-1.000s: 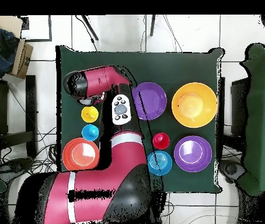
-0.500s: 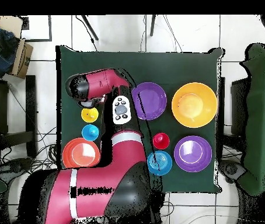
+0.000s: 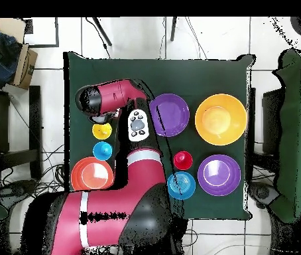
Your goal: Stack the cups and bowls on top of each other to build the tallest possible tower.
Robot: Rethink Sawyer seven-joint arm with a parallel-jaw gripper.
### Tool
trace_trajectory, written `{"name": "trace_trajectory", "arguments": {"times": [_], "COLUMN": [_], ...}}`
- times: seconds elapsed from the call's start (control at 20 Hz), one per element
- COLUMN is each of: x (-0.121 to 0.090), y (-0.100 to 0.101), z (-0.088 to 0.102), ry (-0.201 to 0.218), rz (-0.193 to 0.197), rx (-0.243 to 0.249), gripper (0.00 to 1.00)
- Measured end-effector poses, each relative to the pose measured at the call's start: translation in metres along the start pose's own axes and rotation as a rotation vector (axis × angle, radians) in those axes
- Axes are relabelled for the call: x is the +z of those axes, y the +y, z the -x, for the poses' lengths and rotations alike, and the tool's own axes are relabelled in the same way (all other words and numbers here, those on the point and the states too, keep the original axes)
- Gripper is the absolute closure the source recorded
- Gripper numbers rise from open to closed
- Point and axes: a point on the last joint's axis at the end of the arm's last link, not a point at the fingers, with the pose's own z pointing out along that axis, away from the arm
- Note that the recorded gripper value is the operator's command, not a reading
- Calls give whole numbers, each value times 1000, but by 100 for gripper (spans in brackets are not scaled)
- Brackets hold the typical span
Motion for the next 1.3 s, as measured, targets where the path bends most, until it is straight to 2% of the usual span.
{"name": "trace_trajectory", "arguments": {"times": [0.8,1.3], "x": [1,4], "y": [0,1], "z": [0,6], "ry": [1,-9], "rz": [0,3], "rx": [0,4], "gripper": [0,0]}}
